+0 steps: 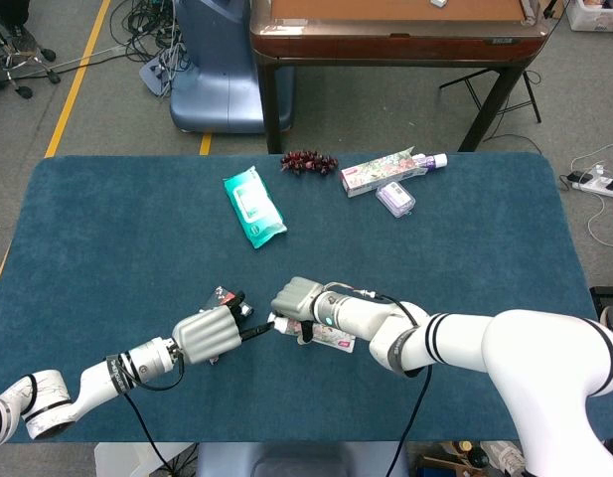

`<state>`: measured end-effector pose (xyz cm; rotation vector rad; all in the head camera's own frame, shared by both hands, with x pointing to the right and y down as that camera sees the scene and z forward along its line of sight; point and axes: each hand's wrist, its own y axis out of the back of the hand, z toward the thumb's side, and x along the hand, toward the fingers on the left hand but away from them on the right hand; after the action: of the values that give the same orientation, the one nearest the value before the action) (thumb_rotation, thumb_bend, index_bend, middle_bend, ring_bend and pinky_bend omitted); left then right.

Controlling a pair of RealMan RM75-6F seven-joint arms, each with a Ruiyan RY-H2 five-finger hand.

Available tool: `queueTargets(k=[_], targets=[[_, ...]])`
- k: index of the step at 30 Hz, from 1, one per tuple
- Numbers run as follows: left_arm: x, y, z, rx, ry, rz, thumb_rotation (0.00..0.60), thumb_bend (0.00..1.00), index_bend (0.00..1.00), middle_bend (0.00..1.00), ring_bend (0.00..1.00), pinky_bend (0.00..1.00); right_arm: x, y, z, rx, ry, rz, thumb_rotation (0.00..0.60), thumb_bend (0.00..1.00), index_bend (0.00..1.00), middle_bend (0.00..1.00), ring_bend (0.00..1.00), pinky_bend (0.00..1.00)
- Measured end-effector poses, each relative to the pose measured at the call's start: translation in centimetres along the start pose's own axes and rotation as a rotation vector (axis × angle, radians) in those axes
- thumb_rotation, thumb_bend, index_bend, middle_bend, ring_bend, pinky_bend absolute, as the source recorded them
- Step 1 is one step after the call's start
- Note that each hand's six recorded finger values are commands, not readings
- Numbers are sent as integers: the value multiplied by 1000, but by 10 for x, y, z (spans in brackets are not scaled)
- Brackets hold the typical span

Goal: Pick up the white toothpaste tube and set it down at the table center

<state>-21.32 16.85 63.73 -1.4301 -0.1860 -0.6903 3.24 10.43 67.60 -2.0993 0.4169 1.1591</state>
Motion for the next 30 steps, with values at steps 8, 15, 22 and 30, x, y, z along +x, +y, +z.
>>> queueTargets(k=[8, 15, 22, 30], targets=[[-1, -1, 0, -5, 10, -13, 600, 204, 44, 520, 469, 203, 1, 1, 0, -3, 3, -6, 600, 1000, 1000, 920, 846, 647], [-1, -4, 1, -9, 10, -23, 600, 204, 44, 519, 469, 203, 1, 1, 0, -7, 7, -9, 600, 1000, 1000, 921, 847, 647], [-2, -6, 2, -22, 12, -26, 600, 204, 44, 519, 469, 203, 6, 7, 0, -21, 11, -35, 600, 1000, 1000, 921, 851, 647], [-10, -5, -10, -38, 57, -27, 600, 204, 44, 519, 469, 203, 15, 0, -16, -1, -22, -21, 600, 1000, 1000, 921, 851, 647]])
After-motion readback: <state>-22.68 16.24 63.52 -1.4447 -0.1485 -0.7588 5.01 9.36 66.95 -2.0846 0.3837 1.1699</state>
